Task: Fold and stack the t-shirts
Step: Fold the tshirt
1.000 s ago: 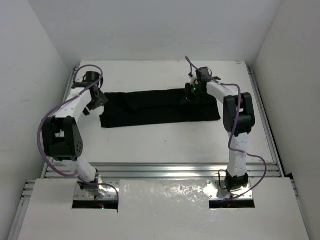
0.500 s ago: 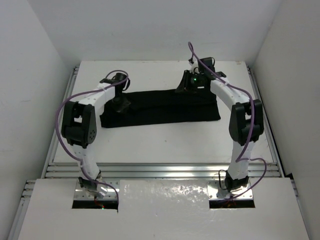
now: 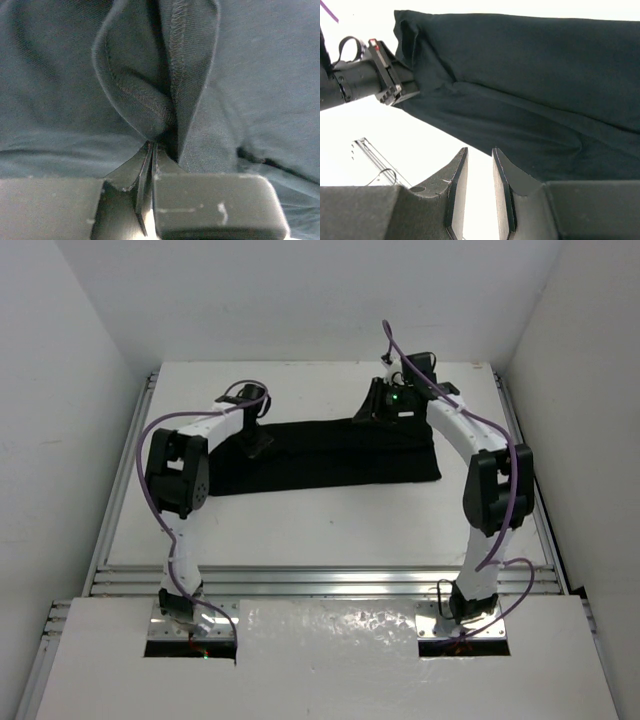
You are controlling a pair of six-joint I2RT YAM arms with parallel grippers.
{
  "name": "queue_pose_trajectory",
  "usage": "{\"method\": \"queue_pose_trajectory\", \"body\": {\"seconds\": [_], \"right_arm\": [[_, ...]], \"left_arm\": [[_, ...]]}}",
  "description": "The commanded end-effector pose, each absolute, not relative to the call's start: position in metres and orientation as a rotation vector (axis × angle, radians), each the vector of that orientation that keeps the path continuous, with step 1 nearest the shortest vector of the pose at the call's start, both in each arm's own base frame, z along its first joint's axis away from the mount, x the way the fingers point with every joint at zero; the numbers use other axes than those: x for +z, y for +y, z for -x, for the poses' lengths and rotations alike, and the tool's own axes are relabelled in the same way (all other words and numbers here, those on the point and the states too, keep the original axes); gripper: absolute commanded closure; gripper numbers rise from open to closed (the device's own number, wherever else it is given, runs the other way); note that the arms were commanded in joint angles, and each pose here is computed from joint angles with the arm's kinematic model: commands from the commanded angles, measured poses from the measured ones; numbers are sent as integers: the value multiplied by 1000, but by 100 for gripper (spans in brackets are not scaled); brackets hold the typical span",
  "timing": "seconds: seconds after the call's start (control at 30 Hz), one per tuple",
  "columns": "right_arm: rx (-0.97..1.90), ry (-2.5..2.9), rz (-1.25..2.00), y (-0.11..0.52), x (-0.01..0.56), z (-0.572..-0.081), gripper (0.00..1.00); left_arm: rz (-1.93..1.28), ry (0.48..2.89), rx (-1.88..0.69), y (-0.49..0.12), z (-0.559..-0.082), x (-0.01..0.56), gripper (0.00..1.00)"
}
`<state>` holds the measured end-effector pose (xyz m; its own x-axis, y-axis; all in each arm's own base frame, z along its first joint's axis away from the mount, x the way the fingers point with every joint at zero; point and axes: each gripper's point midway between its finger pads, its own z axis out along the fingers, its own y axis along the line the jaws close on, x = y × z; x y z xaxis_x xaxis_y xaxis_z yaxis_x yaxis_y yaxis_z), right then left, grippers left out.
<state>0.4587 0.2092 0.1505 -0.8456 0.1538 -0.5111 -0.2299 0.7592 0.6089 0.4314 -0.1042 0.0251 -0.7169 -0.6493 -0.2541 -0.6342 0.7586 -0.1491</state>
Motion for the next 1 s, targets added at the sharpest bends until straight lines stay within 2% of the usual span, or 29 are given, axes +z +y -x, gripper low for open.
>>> {"method": "queue_pose_trajectory", "body": {"seconds": [0.0,0.3,0.4,0.53,0.57,0.6,0.63,0.77,0.83,0.87,0.9,0.97], "right_arm": [[936,2320,103,204,188,-458,73],[929,2337,91,194,185,-451,73],[925,2342,77,188,182,-450,73],[928,2377,26,174,166,-449,70],[947,2374,53,177,165,-449,72],[980,2383,73,181,160,-447,80],[1014,2378,104,189,160,-446,81],[1073,2348,89,199,157,-440,81],[1075,2335,82,199,158,-438,80],[1082,2329,87,200,158,-438,80],[1093,2330,95,201,158,-437,80],[1097,2343,101,201,154,-434,80]], "left_arm": [[1007,2583,-173,-110,-460,40,100],[1014,2395,-285,-96,-518,82,99],[1015,2434,-280,-98,-524,66,99],[1031,2431,-221,-89,-518,70,100],[1030,2436,-216,-87,-513,65,100],[1004,2420,-236,-87,-515,74,100],[995,2404,-247,-88,-517,77,100],[993,2394,-244,-92,-506,91,100],[987,2304,-285,-92,-506,120,100],[993,2301,-262,-88,-496,112,100],[970,2210,-310,-87,-503,140,93],[964,2173,-290,-80,-497,143,89]]}}
